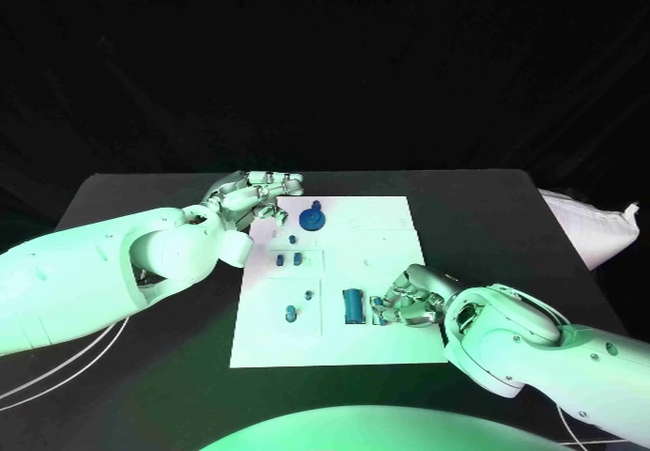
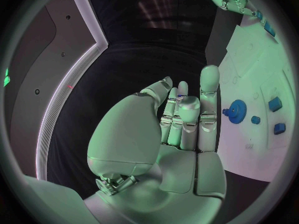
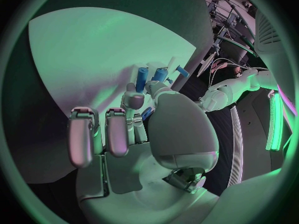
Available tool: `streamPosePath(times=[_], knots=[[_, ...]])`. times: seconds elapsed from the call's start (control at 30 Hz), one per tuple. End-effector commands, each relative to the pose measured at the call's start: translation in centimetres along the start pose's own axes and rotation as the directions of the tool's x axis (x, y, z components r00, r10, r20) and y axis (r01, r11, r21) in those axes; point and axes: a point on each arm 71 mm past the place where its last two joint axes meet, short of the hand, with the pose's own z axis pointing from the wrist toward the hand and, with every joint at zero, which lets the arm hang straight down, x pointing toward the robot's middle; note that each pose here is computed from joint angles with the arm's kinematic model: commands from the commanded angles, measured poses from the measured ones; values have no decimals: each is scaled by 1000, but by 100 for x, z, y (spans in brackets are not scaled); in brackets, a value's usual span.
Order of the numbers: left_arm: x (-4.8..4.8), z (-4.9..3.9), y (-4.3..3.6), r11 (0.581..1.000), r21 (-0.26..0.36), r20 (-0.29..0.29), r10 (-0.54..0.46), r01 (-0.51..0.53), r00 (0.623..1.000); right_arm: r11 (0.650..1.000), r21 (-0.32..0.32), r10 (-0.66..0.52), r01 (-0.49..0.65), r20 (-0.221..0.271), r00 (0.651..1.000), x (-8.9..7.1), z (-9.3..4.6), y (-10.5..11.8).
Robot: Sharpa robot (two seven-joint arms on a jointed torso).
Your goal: Assemble the parts on the task board
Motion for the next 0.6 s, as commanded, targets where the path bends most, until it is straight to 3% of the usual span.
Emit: streamPosePath(times=[0.03, 0.6], knots=[[33, 2, -5, 1000, 2, -23, -9, 9, 1000, 1000, -5, -29, 29, -11, 1000, 16, 4, 17], [33, -1, -6, 1000, 1, -25, -6, 6, 1000, 998, -19, -57, 56, -19, 998, 36, 12, 56]])
